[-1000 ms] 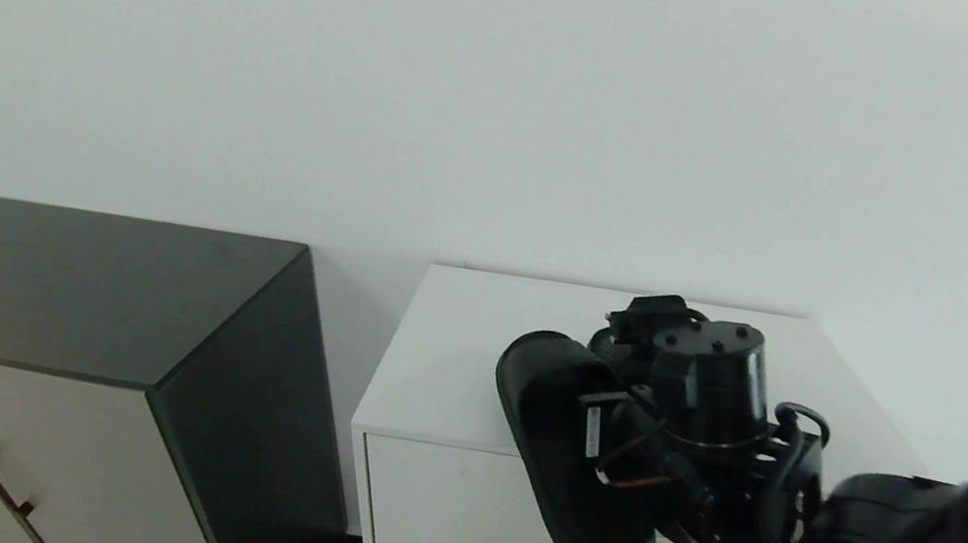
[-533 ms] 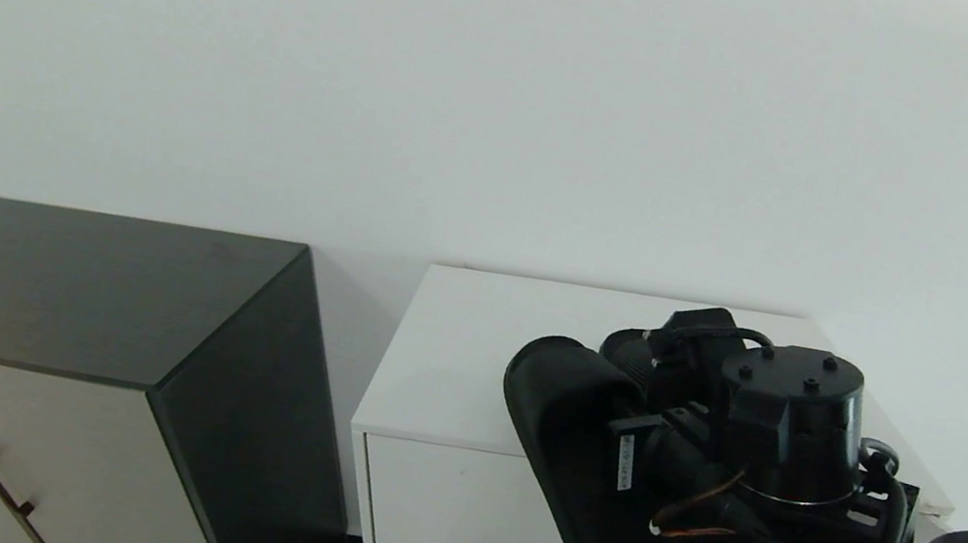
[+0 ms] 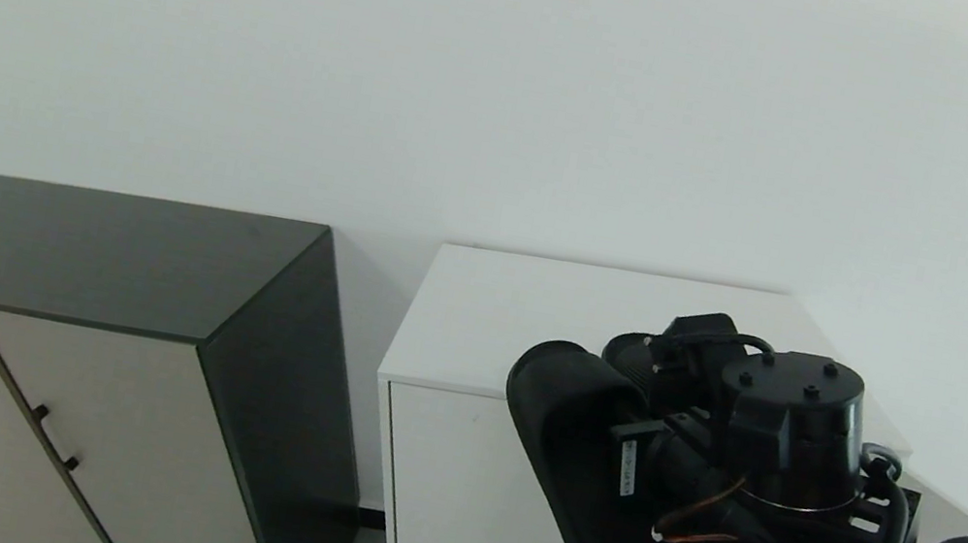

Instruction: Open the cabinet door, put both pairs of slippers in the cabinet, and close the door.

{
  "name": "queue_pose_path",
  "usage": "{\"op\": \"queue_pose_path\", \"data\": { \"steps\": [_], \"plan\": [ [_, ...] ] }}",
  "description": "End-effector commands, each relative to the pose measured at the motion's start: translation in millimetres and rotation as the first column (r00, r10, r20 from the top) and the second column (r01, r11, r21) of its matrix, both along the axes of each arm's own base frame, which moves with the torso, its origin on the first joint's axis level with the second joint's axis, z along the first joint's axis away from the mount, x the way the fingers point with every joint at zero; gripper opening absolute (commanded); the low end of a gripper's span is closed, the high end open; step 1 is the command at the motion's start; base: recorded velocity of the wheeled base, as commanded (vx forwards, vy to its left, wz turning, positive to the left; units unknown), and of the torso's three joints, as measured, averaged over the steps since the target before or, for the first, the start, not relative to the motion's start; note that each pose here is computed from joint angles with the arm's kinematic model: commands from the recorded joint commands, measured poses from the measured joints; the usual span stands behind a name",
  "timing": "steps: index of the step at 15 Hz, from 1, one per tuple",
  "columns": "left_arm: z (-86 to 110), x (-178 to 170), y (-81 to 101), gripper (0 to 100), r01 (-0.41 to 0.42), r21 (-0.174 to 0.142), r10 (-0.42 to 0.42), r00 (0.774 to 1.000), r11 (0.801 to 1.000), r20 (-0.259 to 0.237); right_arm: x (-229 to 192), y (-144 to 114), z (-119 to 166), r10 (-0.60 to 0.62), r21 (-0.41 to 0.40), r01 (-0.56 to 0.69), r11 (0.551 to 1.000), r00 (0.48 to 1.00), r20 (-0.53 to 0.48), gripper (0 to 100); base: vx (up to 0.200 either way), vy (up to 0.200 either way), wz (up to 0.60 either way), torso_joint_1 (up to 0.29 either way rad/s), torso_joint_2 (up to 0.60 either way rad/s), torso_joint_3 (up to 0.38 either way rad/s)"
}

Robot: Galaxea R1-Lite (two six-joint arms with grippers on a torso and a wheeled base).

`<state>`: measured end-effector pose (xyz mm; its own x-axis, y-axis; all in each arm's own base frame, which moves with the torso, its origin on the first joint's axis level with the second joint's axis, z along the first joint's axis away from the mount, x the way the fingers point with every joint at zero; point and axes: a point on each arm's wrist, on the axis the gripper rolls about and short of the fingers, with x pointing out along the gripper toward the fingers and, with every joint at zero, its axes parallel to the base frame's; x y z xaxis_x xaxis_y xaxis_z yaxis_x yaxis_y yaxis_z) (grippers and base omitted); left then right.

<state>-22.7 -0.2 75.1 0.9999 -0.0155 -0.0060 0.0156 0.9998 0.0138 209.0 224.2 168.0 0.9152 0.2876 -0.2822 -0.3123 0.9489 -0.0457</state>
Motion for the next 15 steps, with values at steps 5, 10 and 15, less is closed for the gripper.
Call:
{"op": "queue_pose_path", "data": {
  "steps": [5, 10, 15],
  "plan": [
    [0.0, 0.0, 0.0, 0, 0.000, 0.002, 0.000, 1.000, 1.000, 0.000, 1.4, 1.8, -4.7, -0.002, -0.006, 0.002, 1.000, 1.000, -0.008, 0, -0.160, 0.000, 0.00, 0.001, 0.00, 0.002],
    [0.1, 0.0, 0.0, 0, -0.002, 0.002, 0.002, 1.000, 1.000, 0.001, -0.2, 0.6, -2.4, 0.001, 0.000, -0.001, 1.000, 1.000, 0.003, 0, 0.000, 0.000, 0.00, 0.000, 0.00, 0.000],
    [0.1, 0.0, 0.0, 0, 0.000, 0.003, 0.000, 1.000, 1.000, 0.001, 0.0, 0.2, -2.7, 0.002, 0.004, -0.002, 1.000, 1.000, 0.001, 0, 0.000, 0.000, 0.00, 0.000, 0.00, 0.000]
  ]
}}
